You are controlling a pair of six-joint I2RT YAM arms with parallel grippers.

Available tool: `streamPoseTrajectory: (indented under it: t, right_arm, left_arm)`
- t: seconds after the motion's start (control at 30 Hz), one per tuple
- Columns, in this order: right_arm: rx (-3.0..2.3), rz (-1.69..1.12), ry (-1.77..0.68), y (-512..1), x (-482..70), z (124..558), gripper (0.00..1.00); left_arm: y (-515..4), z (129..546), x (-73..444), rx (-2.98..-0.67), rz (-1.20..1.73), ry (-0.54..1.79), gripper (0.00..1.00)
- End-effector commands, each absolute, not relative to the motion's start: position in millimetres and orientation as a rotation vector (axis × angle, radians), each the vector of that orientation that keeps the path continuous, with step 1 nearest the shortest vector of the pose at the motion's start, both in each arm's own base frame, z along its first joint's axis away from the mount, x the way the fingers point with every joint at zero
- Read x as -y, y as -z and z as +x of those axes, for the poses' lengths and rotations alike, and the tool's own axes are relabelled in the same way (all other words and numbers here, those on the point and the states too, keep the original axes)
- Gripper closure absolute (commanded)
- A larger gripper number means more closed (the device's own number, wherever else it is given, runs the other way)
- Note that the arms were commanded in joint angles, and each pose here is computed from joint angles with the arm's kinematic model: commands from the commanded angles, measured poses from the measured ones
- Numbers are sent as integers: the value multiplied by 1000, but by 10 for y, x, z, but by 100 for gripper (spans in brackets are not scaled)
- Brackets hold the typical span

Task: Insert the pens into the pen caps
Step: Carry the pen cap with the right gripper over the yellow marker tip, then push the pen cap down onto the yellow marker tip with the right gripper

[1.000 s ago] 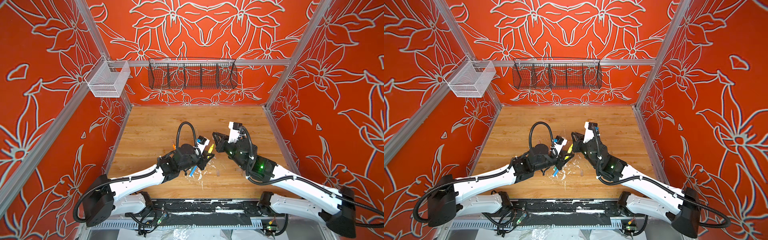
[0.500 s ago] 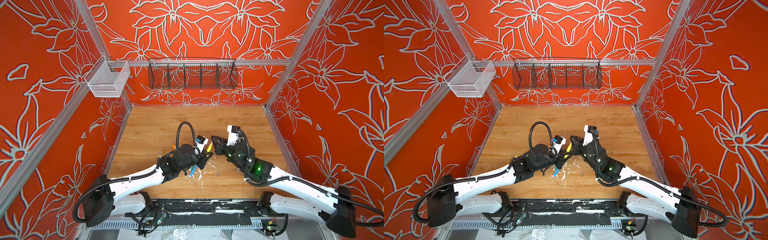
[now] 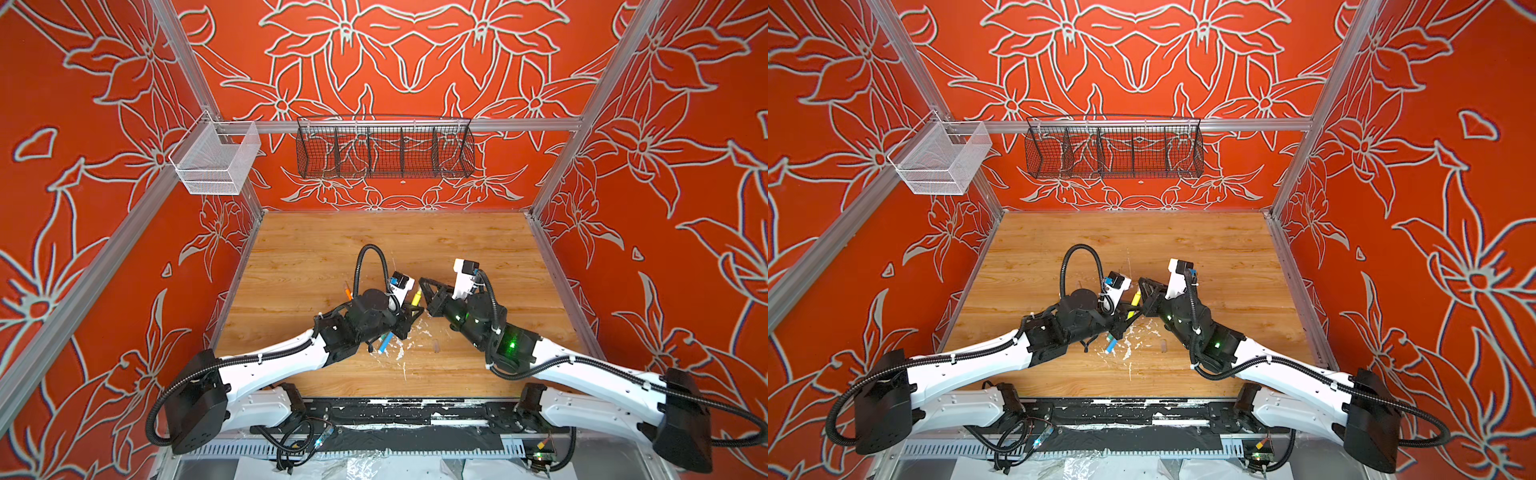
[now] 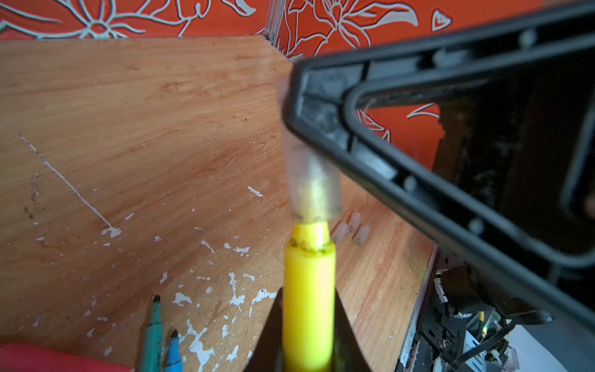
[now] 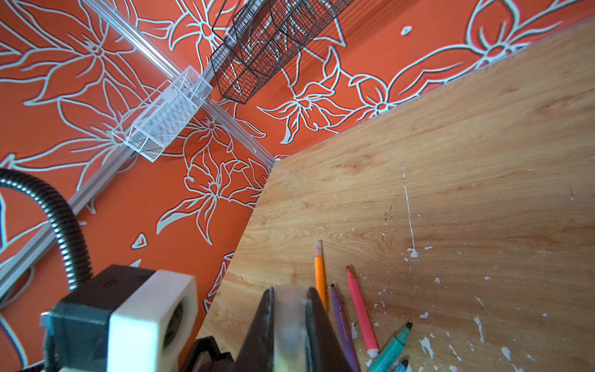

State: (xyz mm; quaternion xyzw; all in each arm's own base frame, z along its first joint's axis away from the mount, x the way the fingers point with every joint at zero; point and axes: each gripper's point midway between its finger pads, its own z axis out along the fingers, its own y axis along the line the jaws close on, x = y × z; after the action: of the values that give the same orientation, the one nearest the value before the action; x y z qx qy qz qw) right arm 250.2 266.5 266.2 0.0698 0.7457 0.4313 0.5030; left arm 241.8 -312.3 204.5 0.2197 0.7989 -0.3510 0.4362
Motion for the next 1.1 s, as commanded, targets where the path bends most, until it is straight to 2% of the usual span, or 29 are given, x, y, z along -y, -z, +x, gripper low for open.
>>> streamPoseTrajectory:
  t: [0.0, 0.27, 0.47, 0.6, 0.8, 1.07]
  right_arm:
    - [-1819, 189, -1104, -2517, -2778, 2343, 100]
    - [-1823, 180, -1094, -2418, -2940, 2206, 100]
    - [-1829, 164, -1039, -2456, -2857, 2201, 69]
    - [-1835, 140, -966, -2574, -2722, 2191, 57]
    - [-1785, 136, -923, -2819, -2454, 2146, 51]
    - [-1773, 65, -979, -3135, -2434, 2261, 52]
  left_arm:
    - [-2262, 2517, 3044, -1922, 457, 882, 100]
    - [-2305, 2487, 3043, -1890, 486, 887, 100]
    - [-2337, 2427, 3083, -1857, 534, 918, 100]
    - [-2351, 2403, 3103, -1847, 557, 928, 100]
    - [-2346, 2394, 3109, -1844, 567, 931, 100]
    - [-2376, 2314, 3165, -1818, 617, 977, 100]
